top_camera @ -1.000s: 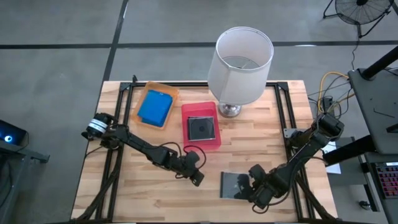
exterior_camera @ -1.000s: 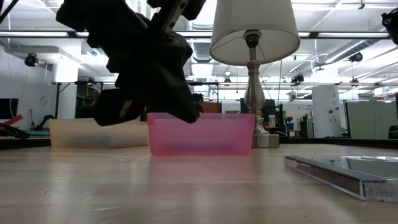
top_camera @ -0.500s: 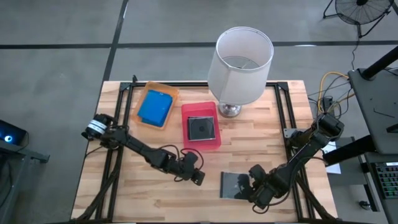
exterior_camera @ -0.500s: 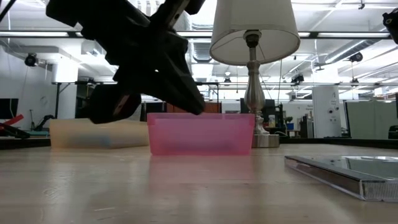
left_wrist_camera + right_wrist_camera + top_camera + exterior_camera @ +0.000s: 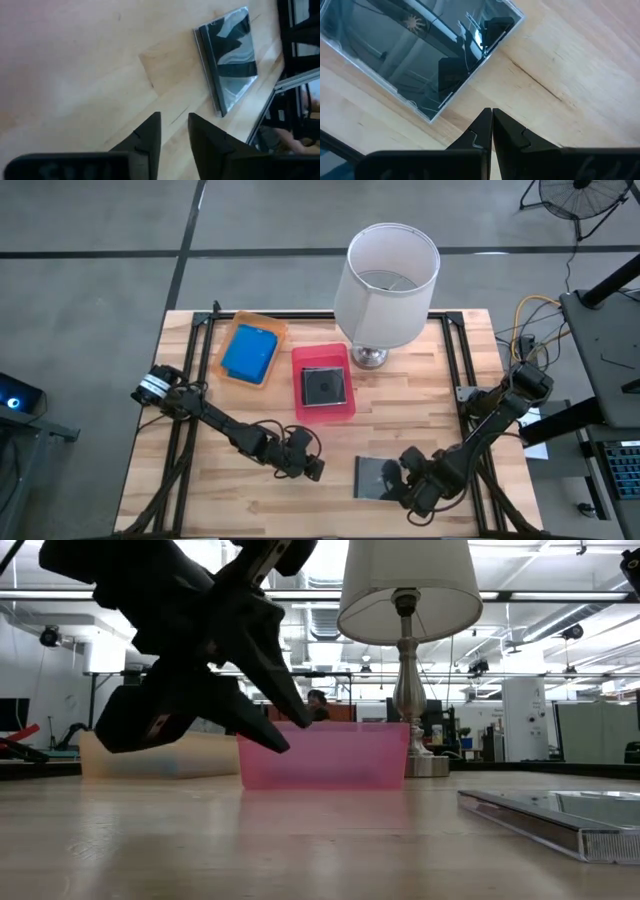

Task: Pick & place jewel cases by type
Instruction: Put the black cd case into the pink bin

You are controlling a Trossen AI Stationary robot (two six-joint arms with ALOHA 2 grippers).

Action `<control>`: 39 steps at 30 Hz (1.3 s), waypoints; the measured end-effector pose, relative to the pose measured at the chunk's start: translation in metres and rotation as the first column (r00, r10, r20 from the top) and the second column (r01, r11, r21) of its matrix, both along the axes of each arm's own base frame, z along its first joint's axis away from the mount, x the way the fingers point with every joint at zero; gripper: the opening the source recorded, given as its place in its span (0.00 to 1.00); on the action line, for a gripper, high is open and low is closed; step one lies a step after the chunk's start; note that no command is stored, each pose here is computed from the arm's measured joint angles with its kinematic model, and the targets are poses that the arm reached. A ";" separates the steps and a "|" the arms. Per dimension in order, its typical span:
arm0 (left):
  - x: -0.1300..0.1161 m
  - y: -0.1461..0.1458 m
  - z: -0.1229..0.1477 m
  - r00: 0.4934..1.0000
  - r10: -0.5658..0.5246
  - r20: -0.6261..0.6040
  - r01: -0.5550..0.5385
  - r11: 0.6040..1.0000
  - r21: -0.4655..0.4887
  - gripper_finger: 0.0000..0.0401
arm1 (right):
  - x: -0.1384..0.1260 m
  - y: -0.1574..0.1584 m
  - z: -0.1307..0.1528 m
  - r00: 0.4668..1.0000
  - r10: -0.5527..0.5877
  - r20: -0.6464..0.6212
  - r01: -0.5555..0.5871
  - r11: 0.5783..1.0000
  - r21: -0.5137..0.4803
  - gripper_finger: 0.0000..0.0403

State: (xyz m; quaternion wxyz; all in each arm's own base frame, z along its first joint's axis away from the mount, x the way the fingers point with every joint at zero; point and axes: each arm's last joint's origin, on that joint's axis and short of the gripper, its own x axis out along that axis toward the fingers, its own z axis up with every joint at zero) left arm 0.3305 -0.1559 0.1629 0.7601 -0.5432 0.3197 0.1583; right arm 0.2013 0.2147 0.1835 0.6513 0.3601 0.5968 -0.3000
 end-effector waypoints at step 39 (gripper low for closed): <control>0.043 -0.018 -0.033 0.995 0.071 0.067 -0.061 0.987 -0.147 0.54 | -0.010 0.015 -0.001 0.992 0.099 0.078 -0.099 0.995 -0.005 0.02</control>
